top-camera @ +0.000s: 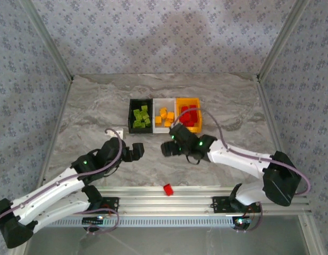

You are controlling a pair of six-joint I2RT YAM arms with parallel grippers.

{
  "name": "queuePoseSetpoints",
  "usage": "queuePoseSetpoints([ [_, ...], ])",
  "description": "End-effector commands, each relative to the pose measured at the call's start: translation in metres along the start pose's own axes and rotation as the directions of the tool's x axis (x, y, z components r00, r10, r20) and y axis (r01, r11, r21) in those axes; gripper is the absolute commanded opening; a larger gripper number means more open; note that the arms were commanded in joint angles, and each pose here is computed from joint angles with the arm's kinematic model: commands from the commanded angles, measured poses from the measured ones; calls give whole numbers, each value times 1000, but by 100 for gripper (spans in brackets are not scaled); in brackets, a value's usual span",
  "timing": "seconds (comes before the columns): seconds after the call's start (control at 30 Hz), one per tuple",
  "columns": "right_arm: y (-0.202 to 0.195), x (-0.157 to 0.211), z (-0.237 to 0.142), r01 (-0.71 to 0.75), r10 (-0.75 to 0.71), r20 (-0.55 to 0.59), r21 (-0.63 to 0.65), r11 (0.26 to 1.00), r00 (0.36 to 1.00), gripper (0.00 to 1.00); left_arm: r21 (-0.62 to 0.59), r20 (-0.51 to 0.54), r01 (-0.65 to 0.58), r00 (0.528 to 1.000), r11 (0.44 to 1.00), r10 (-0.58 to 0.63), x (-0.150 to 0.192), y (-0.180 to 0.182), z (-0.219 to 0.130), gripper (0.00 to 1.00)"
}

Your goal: Sort the legos into containers by color

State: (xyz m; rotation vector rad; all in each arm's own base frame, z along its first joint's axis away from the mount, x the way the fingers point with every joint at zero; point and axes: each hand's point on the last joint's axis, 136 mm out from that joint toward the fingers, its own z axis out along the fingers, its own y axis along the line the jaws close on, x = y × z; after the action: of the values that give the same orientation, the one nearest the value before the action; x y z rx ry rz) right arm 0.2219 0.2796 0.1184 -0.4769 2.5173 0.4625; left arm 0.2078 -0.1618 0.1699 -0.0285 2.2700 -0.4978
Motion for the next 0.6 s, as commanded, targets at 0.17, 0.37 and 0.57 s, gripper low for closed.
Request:
queuePoseSetpoints([
  [0.17,37,112,5,149,-150,-262,-23,989,953,83,-45,39,33,999,998,-31,-5,19,-8,100],
  [0.37,57,147,7,242,-244,-340,-50,969,908,84,-41,30,47,998,998,-46,1,22,-8,100],
  [0.57,58,169,19,308,-285,-404,-8,951,869,80,-45,25,52,998,998,-51,3,24,-6,99],
])
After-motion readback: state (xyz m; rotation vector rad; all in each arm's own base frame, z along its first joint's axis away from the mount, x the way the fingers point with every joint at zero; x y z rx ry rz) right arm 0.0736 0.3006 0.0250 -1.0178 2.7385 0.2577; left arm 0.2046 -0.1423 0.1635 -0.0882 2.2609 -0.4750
